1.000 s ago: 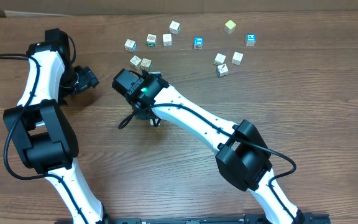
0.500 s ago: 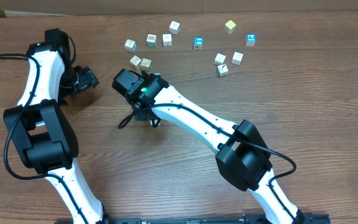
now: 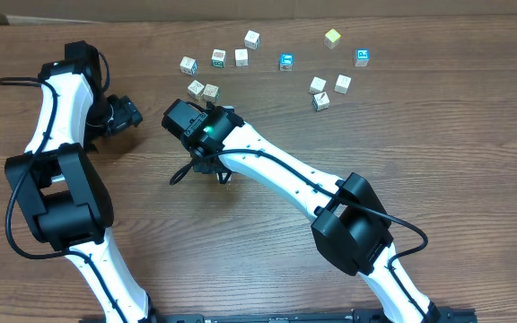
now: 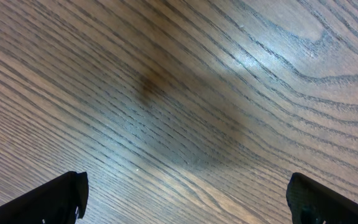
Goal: Form a tower
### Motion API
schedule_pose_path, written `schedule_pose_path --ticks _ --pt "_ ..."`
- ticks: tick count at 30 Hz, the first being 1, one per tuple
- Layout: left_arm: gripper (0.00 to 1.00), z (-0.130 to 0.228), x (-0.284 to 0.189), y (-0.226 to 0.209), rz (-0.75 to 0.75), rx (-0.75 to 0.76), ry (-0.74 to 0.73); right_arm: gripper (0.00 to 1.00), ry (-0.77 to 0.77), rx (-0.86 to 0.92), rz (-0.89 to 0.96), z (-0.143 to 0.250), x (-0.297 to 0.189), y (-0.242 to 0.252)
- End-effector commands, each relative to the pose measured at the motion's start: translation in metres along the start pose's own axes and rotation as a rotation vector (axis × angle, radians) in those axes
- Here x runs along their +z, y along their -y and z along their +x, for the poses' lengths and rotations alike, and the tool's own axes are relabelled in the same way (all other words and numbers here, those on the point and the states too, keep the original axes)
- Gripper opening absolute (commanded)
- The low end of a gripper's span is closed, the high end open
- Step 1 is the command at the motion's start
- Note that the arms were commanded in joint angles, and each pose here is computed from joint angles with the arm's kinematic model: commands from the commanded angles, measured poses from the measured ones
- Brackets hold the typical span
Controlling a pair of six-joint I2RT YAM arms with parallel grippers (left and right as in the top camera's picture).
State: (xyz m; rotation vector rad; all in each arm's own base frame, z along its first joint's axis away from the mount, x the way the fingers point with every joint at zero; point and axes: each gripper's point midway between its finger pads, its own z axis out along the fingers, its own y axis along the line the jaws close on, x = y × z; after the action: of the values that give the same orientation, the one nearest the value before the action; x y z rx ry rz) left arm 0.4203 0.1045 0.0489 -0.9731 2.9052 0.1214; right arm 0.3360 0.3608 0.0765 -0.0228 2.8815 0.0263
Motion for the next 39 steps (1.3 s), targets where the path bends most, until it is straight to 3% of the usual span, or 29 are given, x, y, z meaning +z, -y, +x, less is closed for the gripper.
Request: schedule_pose_path --ticks 1,13,17,21,31,36,39 --pt "0.99 0.001 0.004 0.002 -0.008 0.019 -0.006 0.34 0.014 0.03 0.009 -0.003 0.001 0.001" --pt "1.0 0.001 0.004 0.002 -0.008 0.019 -0.006 0.34 0.015 0.062 0.006 -0.003 0.001 0.0" --pt "0.99 0.001 0.004 0.002 -0.008 0.019 -0.006 0.52 0.012 0.062 0.008 -0.002 0.001 0.001" --pt "0.99 0.001 0.004 0.002 -0.008 0.019 -0.006 0.56 -0.026 0.053 -0.012 0.005 0.001 -0.002" --pt "1.0 0.001 0.004 0.002 -0.008 0.019 -0.006 0.47 -0.045 0.048 0.009 0.01 0.001 0.003" --pt "1.0 0.001 0.004 0.002 -0.008 0.019 -0.006 0.33 -0.039 0.05 0.002 0.008 0.001 0.001" --pt "0.99 0.001 0.004 0.002 -0.008 0.019 -0.006 0.33 -0.039 0.05 0.001 0.008 0.001 0.001"
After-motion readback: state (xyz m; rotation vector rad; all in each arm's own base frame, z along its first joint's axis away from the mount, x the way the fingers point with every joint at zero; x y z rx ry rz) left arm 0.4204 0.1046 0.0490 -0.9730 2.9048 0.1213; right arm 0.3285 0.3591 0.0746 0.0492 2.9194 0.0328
